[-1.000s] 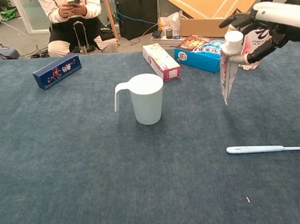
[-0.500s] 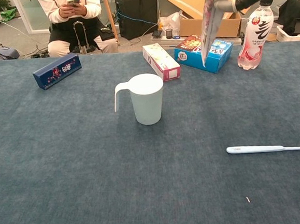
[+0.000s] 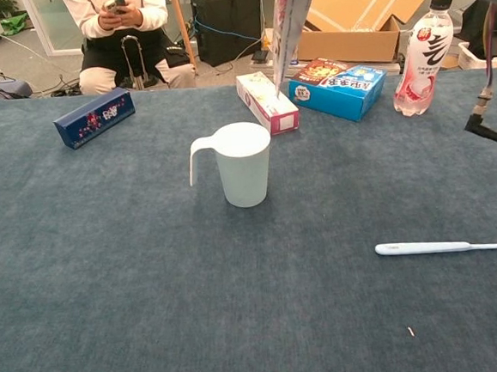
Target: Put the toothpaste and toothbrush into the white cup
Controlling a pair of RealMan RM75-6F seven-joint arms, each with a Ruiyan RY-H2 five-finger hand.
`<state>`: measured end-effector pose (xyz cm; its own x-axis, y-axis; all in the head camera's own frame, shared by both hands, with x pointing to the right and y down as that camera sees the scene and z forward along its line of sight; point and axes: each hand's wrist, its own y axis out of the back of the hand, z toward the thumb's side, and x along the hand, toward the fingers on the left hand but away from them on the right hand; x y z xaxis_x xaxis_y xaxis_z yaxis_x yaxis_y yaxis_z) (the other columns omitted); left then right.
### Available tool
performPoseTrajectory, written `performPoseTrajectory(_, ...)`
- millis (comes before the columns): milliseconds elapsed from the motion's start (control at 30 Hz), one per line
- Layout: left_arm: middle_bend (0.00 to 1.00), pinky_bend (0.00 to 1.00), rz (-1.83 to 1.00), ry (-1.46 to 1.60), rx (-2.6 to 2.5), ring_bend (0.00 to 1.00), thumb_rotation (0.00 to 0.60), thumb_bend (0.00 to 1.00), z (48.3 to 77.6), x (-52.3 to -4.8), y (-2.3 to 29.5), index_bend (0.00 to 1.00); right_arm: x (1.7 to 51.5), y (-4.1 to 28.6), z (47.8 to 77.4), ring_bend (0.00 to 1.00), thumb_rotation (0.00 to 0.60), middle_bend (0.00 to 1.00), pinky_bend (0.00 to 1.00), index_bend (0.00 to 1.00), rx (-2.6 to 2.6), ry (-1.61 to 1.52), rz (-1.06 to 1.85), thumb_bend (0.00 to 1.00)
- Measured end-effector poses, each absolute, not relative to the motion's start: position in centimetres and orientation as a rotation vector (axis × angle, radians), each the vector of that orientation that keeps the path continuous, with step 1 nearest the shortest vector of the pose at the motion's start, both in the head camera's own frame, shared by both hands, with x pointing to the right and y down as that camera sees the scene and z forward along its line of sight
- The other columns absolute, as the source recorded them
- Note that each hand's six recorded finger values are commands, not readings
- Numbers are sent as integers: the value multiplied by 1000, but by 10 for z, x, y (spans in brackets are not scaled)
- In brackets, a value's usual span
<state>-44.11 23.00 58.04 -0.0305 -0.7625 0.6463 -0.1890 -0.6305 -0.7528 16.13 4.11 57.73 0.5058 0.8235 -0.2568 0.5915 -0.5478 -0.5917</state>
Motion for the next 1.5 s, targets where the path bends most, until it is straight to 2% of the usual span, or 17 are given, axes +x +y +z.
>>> performPoseTrajectory(700,0,0,-1725,1034,-1802,0,600,0,577,-456,238,36,121,53,614,0,600,154,155,657,-2423,-1097,758,295)
performPoseTrajectory(1500,0,0,-1745,1042,-1804,0,600,0,580,-463,245,36,109,57,652,0,600,154,155,657,-2430,-1034,887,295)
